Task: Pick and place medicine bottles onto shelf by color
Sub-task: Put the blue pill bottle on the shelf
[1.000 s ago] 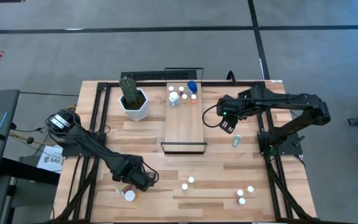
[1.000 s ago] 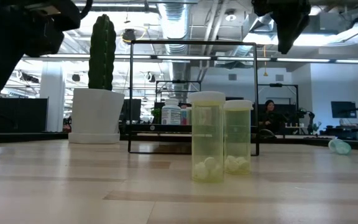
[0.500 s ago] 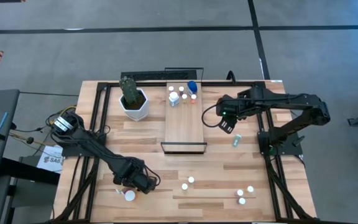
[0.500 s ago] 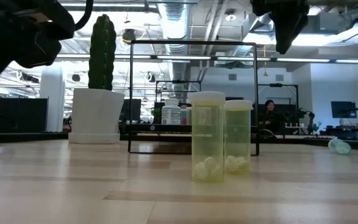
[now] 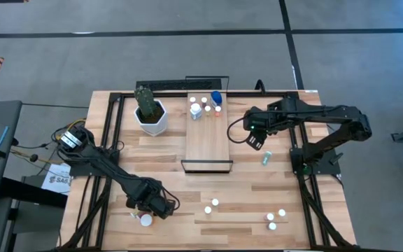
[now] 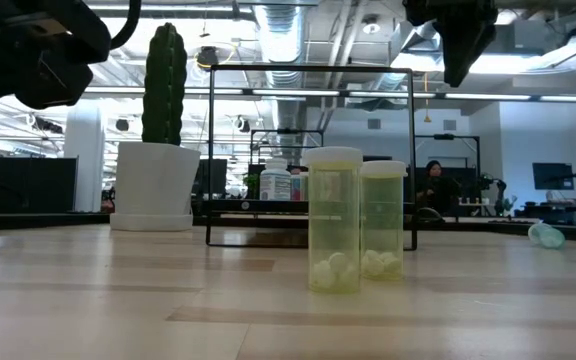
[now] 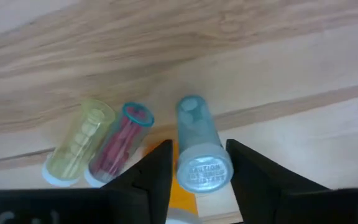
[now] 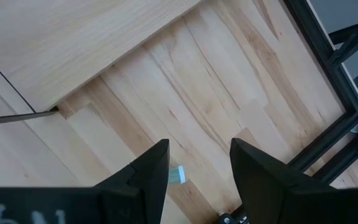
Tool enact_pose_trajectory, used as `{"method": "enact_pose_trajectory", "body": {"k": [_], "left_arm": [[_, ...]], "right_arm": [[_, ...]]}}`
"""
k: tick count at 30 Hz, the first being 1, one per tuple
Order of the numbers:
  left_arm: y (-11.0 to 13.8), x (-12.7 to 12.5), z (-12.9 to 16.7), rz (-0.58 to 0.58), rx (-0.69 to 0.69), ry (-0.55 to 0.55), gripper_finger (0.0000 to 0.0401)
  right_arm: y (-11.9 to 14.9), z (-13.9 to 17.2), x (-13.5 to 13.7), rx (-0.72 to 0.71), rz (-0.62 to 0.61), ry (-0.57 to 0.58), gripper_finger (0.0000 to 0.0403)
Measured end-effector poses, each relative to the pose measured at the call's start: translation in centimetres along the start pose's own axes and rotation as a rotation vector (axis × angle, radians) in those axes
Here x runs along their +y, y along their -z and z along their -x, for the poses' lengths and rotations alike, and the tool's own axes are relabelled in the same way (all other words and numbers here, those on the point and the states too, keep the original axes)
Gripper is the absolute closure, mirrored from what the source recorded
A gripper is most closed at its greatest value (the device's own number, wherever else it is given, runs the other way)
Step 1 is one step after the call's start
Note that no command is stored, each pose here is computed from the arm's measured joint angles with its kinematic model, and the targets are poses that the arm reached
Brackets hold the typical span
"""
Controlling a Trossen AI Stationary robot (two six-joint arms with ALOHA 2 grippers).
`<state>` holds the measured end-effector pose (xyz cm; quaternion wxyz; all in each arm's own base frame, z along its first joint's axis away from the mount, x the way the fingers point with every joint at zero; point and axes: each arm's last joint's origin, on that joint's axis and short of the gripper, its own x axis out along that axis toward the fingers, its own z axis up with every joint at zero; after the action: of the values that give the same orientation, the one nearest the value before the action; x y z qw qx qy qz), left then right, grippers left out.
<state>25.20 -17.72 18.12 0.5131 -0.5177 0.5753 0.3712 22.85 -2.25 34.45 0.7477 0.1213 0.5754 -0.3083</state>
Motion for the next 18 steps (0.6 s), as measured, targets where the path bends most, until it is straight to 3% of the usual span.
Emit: {"method": "enact_pose_trajectory", "body": {"k": [7, 18], "left_arm": [[0.0, 0.0, 0.0, -0.009, 0.004, 0.000, 0.0308], [-2.2, -0.5, 1.3, -0.092, 0.003, 0.020, 0.0296]], "right_arm": [[0.0, 0.0, 0.0, 0.000, 0.000, 0.000, 0.0212], [0.3, 0.0, -0.2, 0.031, 0.033, 0.018, 0.0212]]}}
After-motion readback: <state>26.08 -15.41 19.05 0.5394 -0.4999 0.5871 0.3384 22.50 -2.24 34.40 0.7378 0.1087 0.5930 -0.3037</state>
